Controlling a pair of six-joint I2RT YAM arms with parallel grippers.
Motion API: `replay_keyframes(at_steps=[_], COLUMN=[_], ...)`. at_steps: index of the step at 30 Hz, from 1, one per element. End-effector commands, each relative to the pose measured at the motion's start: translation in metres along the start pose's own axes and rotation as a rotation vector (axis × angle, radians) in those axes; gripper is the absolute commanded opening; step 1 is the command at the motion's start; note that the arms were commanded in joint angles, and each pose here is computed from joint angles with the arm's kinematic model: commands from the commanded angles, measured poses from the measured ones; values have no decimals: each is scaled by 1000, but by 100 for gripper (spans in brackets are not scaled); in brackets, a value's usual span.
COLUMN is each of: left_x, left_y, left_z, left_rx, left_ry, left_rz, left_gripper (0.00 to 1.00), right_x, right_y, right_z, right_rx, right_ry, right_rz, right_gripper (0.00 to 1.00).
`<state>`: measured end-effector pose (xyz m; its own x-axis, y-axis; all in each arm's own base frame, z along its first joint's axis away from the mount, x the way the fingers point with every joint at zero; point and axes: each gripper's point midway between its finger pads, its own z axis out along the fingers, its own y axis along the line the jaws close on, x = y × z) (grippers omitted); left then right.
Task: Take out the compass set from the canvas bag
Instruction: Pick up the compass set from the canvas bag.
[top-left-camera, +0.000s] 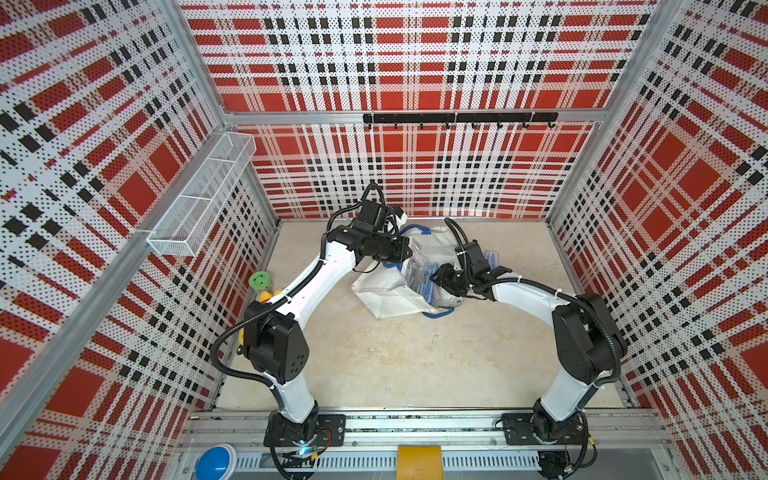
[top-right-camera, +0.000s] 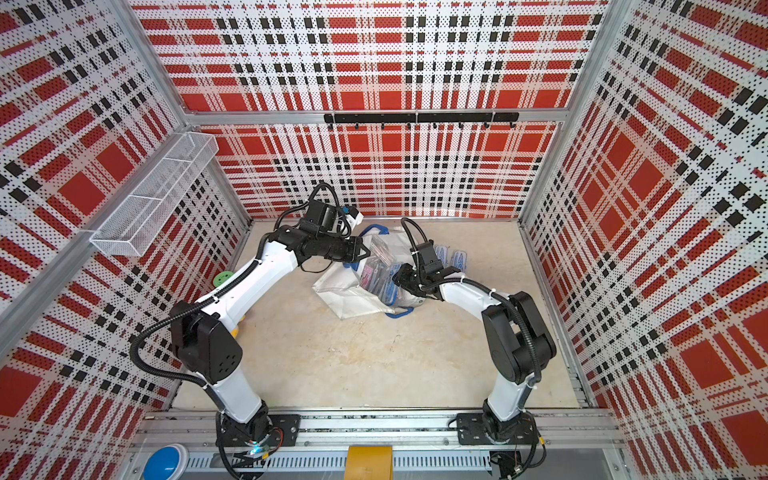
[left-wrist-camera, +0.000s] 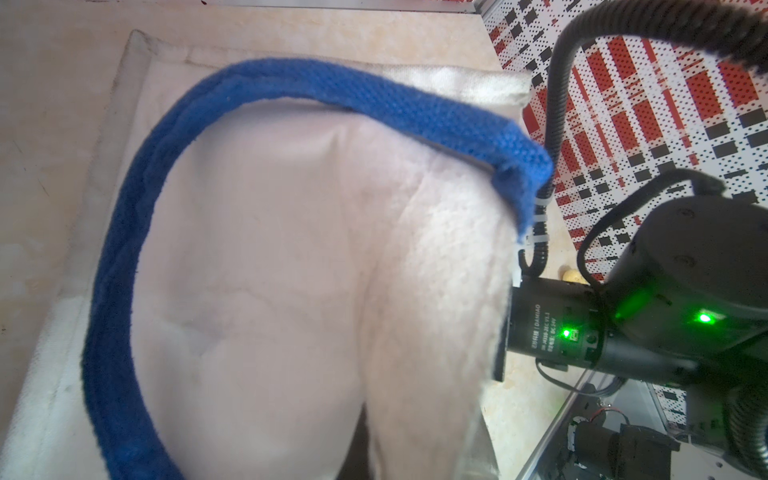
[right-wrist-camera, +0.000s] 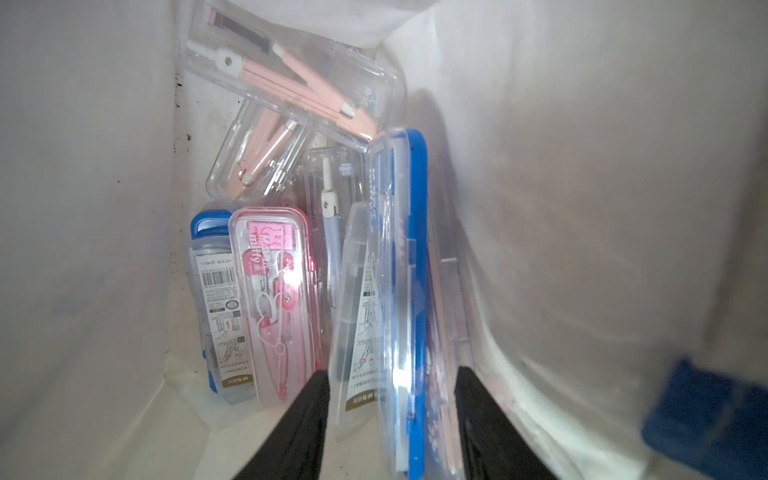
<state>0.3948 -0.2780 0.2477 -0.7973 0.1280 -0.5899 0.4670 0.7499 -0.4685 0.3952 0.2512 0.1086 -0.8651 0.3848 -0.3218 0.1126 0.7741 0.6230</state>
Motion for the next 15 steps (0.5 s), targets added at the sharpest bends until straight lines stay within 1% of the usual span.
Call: replay_keyframes(at_steps=[1, 4, 8, 15], left_x=[-16, -16, -16, -18], left_y=[-28, -29, -31, -34], left_z=[-10, -8, -6, -5], left_rx=[82, 85, 87, 96], left_ry=[-50, -46, -44, -45], left_rz=[57, 58, 59, 64], left_gripper=[0, 0, 0, 0], right_x=[-18, -25, -27, -12], right_y=[18, 21, 23, 21], right_z=[2, 10, 22, 22], right_rx=[-47, -47, -48, -33], right_ry=[-73, -83, -66, -22], right_rz=[-27, -42, -34, 2], right_gripper=[51, 48, 47, 50])
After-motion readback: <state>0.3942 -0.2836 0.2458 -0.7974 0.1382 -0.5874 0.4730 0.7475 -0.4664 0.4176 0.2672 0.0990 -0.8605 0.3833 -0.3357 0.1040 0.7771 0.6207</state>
